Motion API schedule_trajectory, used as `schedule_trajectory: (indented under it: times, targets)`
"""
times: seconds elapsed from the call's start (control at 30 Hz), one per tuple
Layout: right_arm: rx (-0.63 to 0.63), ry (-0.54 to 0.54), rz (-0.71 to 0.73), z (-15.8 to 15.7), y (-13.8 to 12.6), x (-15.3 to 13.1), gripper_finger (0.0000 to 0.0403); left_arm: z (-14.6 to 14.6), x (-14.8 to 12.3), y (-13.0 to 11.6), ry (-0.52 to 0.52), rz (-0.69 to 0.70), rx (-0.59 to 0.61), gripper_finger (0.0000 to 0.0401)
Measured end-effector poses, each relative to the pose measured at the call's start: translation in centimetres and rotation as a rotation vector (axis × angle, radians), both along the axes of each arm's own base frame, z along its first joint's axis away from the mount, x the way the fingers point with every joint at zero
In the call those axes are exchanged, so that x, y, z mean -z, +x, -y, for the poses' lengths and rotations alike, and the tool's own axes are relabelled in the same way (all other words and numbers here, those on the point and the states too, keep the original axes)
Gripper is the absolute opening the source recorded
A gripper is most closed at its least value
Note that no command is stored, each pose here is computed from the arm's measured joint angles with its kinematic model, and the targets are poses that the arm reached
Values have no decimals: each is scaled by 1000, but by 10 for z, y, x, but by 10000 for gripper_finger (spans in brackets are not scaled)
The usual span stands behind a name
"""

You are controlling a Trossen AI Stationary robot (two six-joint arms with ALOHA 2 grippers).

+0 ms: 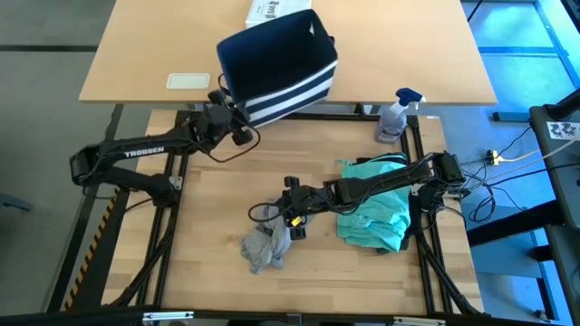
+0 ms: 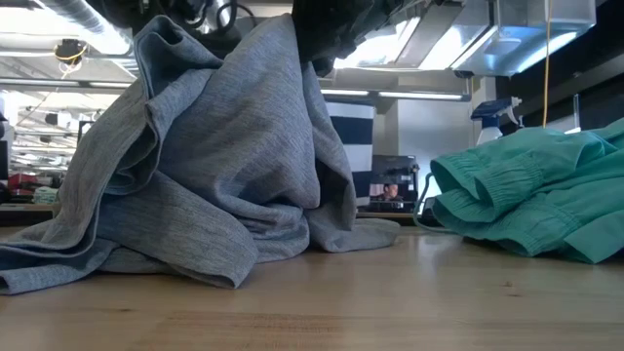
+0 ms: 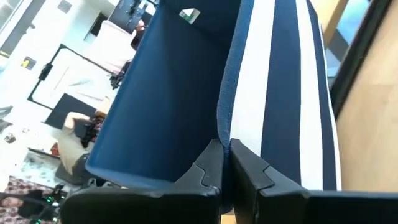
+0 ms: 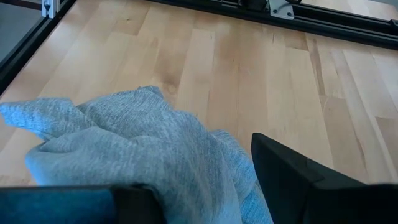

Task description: Fold Laundry from Bin

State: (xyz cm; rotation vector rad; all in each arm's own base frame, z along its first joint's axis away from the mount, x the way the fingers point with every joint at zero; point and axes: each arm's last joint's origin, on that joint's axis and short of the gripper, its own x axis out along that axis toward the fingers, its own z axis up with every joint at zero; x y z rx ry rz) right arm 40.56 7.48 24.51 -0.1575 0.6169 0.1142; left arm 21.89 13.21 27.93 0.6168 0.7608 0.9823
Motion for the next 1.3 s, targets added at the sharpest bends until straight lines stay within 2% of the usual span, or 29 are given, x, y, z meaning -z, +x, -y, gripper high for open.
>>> schedule_trajectory:
  times: [0.1, 0.27, 0.6, 0.8, 0.97, 1.07, 1.17, 1.23, 1.3]
  targets:
    - [0, 0, 0, 0, 0, 0, 182, -9, 0, -5, -7, -3, -11, 24]
    - [0, 0, 0, 0, 0, 0, 182, -18, 0, -13, -8, -9, -57, 82]
    - [0, 0, 0, 0, 0, 0, 182, -13, -18, -27, 66, 29, -115, 195]
    - [0, 0, 0, 0, 0, 0, 182, 3, -40, -42, 154, 77, -149, 216]
    - [-1, -1, 0, 0, 0, 0, 182, 27, -57, -52, 163, 203, -84, 217]
    - [3, -3, 0, 0, 0, 0, 182, 49, -56, -55, 41, 298, 81, 216]
    - [70, -54, -4, 2, -1, 1, 182, 72, -43, -57, -222, 314, 321, 205]
    - [124, -101, -22, 5, -2, 3, 182, 87, -33, -59, -389, 291, 395, 190]
    - [152, -128, -37, 6, -3, 4, 182, 101, -20, -61, -516, 266, 406, 171]
